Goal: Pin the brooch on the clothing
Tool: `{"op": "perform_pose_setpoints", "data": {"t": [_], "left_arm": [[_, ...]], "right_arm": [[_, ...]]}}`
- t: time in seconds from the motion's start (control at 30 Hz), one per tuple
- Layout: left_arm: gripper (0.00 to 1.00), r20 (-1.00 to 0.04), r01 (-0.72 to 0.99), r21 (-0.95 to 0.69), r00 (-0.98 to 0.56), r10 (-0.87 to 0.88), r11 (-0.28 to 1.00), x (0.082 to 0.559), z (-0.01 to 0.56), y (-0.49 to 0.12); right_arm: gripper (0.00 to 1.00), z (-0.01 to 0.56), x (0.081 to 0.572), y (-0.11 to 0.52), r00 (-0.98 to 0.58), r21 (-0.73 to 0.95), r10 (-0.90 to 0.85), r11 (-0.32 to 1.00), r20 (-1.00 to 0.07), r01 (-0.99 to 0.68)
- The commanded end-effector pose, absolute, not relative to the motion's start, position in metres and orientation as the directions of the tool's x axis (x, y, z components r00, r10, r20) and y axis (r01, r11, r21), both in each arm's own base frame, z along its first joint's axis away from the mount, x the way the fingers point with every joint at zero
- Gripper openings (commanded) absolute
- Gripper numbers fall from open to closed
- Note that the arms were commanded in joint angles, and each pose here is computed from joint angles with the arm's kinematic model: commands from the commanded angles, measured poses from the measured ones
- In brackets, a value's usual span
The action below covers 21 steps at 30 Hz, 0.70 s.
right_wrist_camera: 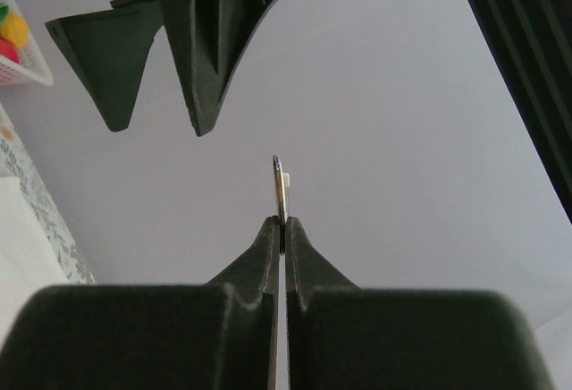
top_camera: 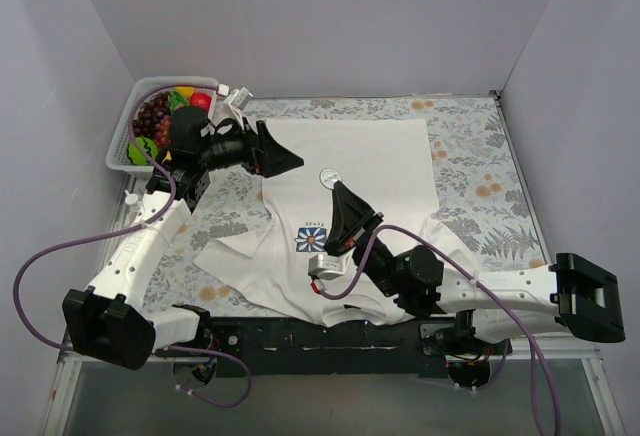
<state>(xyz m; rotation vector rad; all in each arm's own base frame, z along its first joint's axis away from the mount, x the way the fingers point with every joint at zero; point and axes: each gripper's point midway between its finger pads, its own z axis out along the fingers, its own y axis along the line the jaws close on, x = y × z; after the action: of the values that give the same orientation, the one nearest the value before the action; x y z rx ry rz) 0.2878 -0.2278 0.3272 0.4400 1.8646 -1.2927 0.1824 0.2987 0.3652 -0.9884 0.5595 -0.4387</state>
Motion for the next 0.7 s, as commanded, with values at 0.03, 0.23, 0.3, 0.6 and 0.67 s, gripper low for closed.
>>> {"op": "perform_pose_setpoints", "data": {"t": [0.03,0.23,0.3,0.6,0.67], "left_arm": [[0.98,-0.81,0.735,-0.578,-0.57,-0.139,0.353,0.281,0.363,-0.231],[0.98,-0.815,0.77,-0.575,-0.567,-0.118,0.275,0.282,0.371,-0.239],[0.97,-0.799,0.764,-0.598,-0.592,-0.107,0.244,0.282,0.367,-0.241],[0.93,-0.733,0.703,-0.668,-0.679,-0.05,0.245,0.285,0.326,-0.243],[0.93,-0.724,0.688,-0.675,-0.687,-0.059,0.266,0.288,0.321,-0.243]], "right_arm": [[0.01,0.364,0.188,0.314,0.804,-0.896,-0.564,0.433,-0.189,0.093],[0.01,0.346,0.198,0.312,0.796,-0.907,-0.589,0.397,-0.136,0.138],[0.01,0.337,0.202,0.31,0.78,-0.911,-0.616,0.378,-0.113,0.167],[0.01,0.304,0.211,0.3,0.732,-0.933,-0.681,0.275,-0.017,0.234],[0.01,0.313,0.211,0.294,0.717,-0.91,-0.698,0.298,-0.001,0.288]]}}
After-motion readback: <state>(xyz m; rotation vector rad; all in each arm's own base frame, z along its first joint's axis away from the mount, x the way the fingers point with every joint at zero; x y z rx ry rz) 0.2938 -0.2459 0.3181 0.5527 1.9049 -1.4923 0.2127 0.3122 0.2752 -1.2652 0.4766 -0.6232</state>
